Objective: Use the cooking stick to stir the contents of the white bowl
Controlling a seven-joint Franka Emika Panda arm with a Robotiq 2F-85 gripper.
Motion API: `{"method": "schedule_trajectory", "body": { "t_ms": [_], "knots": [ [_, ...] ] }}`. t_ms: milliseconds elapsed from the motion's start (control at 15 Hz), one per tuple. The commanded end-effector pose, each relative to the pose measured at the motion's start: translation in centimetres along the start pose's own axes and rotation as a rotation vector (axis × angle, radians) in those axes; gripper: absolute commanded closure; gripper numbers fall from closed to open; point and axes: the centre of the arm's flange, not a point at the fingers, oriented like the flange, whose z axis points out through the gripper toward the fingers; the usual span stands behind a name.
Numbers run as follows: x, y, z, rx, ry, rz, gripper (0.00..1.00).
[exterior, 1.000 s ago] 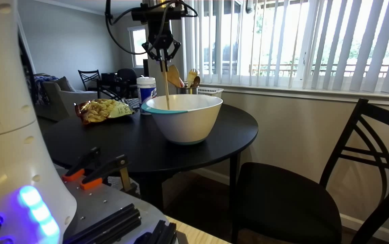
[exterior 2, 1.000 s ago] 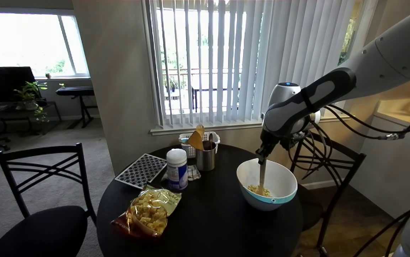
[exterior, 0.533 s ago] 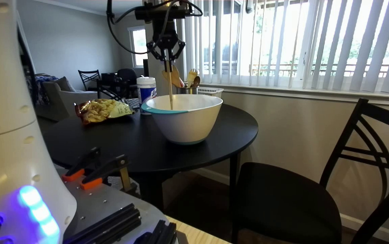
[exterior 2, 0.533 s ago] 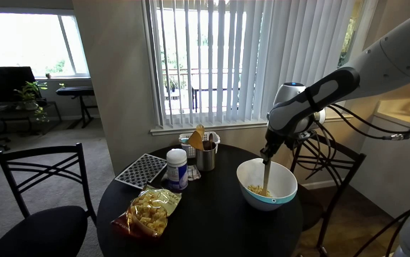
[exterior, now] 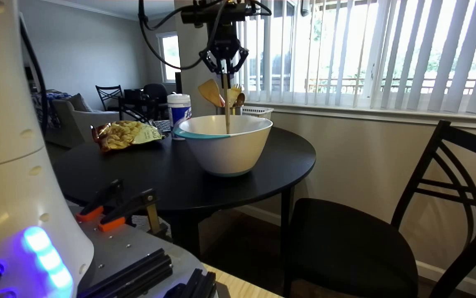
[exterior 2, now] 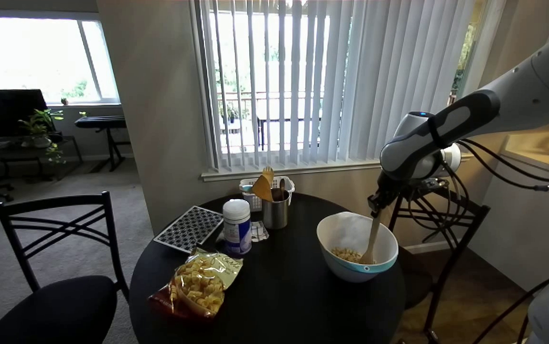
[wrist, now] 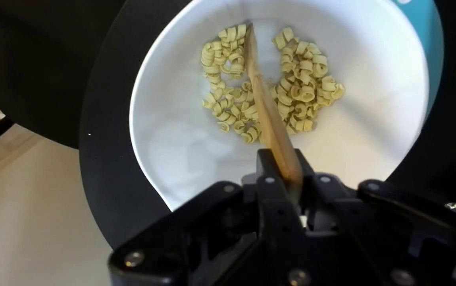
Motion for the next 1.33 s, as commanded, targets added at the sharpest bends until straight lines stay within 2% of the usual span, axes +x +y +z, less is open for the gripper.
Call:
{"method": "schedule_trajectory", "body": {
  "t_ms": [0, 467, 667, 1067, 1267],
  "knots": [
    [1.0, -0.6, 0.7, -0.048, 0.006, -0.001, 0.96],
    [6.8, -6.3, 0.4, -0.128, 0.022, -0.121, 0.96],
    [8.0, -8.0, 0.5, -0.105, 0.031, -0.164, 0.96],
    [5.0, -12.3, 0.8, 0.012, 0.002, -0.3, 0.96],
    [2.9, -11.6, 0.9, 0.006, -0.04, -0.33, 0.96]
  ]
}}
